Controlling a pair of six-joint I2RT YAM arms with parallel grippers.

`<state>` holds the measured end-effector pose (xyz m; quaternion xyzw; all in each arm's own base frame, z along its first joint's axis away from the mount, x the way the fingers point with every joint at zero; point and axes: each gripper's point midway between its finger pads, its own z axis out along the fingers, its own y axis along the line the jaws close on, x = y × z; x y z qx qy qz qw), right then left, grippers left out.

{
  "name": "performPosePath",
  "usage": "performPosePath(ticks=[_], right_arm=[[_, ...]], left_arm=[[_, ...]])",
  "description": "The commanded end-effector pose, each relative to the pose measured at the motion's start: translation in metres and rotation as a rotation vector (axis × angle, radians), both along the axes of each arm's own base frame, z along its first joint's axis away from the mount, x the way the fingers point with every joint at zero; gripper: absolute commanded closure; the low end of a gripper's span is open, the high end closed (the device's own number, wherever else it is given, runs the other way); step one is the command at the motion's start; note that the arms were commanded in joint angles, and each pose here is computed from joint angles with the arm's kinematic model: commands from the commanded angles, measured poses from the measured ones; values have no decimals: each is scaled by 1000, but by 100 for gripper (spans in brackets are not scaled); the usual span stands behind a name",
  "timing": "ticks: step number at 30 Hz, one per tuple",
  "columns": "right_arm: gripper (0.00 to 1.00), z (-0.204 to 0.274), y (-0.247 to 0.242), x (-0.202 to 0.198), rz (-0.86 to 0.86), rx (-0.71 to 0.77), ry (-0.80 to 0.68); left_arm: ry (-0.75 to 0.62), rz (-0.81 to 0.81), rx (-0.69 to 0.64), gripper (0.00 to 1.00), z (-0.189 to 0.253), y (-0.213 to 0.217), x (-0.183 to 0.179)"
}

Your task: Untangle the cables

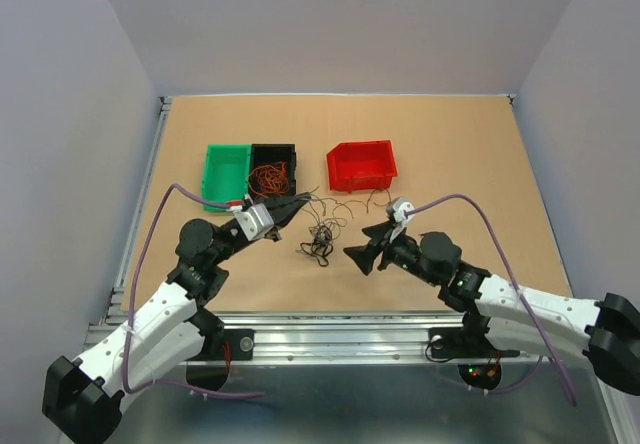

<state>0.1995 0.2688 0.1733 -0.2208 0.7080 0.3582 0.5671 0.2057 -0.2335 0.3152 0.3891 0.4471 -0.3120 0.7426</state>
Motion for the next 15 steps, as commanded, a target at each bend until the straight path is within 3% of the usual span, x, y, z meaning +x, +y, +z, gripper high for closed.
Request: performPosePath(ticks=[1, 9, 15], right_arm=[[24, 65, 41, -1, 176, 89, -246], [25, 87, 81, 15, 253, 72, -349], [28, 61, 103, 41, 216, 4, -325]], left_arm=[[-82, -30, -29, 100, 32, -1, -8], [-91, -30, -41, 100, 49, 0, -9], [-137, -82, -49, 100, 97, -3, -20]])
